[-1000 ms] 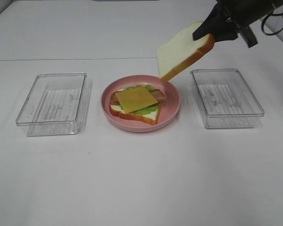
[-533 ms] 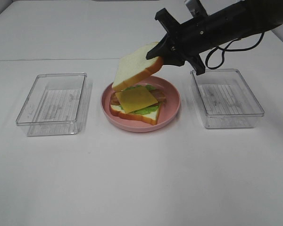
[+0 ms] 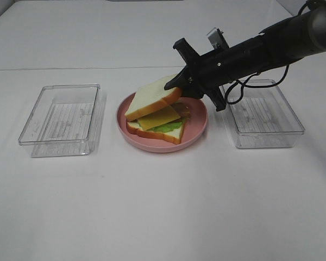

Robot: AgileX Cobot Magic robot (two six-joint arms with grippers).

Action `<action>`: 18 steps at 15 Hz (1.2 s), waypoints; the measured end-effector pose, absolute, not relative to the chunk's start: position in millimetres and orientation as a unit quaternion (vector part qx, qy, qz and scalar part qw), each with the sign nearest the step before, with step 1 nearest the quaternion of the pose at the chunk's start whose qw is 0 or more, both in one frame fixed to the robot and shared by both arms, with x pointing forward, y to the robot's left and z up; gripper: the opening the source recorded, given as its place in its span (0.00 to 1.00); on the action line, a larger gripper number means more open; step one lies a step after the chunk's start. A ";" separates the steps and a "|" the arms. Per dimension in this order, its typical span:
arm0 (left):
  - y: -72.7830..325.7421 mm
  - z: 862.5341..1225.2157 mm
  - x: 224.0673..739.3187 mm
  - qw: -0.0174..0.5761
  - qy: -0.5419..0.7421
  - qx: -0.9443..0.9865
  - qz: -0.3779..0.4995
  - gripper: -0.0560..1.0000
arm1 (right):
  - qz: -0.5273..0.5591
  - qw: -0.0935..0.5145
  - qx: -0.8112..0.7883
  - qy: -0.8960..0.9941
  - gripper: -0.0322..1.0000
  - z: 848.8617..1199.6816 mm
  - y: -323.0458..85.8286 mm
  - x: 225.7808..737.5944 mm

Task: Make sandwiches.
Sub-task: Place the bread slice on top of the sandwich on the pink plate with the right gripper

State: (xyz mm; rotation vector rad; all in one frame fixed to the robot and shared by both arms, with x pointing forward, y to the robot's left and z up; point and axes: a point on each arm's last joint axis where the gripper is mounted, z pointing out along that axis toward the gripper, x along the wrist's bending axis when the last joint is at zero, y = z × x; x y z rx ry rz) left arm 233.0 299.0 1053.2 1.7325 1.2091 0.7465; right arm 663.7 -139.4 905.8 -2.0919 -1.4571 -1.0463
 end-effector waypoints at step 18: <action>299.0 1053.2 233.0 0.435 0.486 0.696 0.300 0.85 | -0.316 0.184 -0.702 -0.612 0.77 922.2 -142.8 646.4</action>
